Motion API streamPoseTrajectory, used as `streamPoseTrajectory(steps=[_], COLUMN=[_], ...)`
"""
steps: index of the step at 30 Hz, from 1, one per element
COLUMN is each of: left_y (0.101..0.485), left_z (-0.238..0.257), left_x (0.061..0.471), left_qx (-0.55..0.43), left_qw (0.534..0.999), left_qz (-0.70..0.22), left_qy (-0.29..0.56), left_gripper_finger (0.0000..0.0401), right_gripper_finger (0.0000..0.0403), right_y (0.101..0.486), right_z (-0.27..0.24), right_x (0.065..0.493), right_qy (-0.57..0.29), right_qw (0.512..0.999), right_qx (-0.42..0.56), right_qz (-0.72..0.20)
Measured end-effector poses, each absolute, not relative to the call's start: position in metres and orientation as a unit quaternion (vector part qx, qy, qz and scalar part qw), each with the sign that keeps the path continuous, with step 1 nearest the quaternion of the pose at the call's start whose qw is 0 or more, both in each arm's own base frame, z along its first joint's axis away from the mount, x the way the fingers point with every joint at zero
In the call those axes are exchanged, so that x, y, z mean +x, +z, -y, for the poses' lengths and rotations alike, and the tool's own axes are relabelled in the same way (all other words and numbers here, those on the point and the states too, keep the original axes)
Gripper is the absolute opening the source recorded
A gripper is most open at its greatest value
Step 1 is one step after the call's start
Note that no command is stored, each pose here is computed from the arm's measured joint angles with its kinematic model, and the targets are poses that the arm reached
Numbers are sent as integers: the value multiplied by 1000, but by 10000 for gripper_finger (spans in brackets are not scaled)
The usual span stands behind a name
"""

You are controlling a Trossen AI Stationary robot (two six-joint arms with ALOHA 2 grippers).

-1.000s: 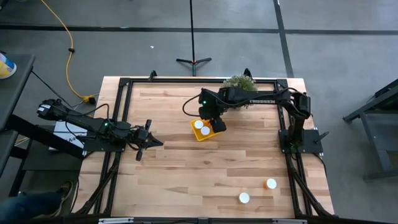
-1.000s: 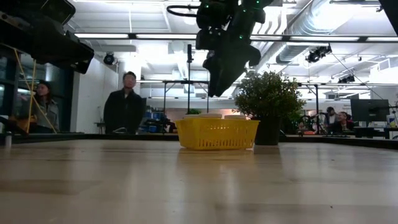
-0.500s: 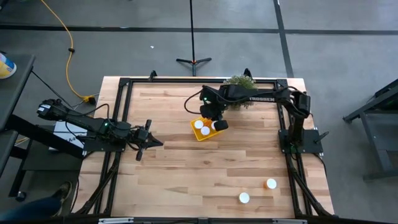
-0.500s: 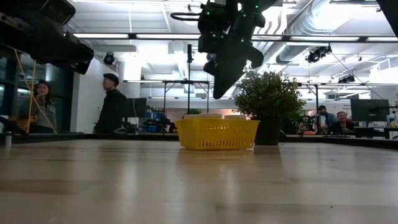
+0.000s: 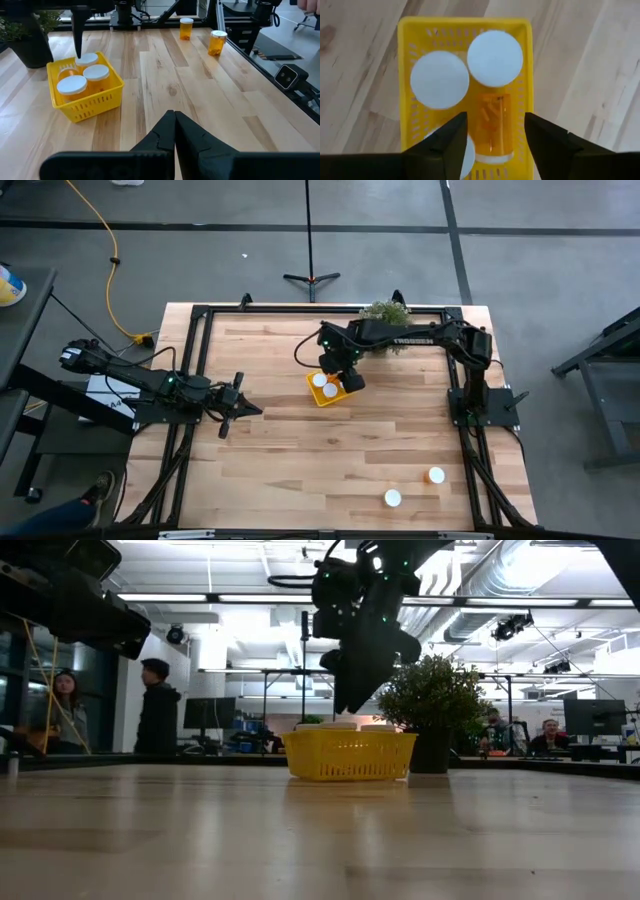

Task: Pick and place pill bottles into a basket
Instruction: Put the orange pill bottle into the yellow bin

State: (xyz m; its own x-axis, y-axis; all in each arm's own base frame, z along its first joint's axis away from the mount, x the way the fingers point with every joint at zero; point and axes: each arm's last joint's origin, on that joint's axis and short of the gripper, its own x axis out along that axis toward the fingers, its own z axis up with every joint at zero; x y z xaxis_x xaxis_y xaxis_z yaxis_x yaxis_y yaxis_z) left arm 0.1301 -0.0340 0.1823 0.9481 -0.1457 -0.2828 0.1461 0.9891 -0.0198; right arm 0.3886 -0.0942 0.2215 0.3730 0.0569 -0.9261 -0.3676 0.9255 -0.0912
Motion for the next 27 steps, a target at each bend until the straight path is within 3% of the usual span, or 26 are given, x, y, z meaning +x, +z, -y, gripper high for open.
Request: streamPoseTrajectory(steps=[27], left_y=[182], left_z=[34], left_x=[130], left_qx=[1], left_qw=[987], left_qz=[-143], left_qy=[-74], left_gripper_finger=[46], right_gripper_finger=[155], right_y=[186], right_z=[98], right_x=[399], right_qy=[129], right_qw=[791], right_qx=[-148], right_qz=[-580])
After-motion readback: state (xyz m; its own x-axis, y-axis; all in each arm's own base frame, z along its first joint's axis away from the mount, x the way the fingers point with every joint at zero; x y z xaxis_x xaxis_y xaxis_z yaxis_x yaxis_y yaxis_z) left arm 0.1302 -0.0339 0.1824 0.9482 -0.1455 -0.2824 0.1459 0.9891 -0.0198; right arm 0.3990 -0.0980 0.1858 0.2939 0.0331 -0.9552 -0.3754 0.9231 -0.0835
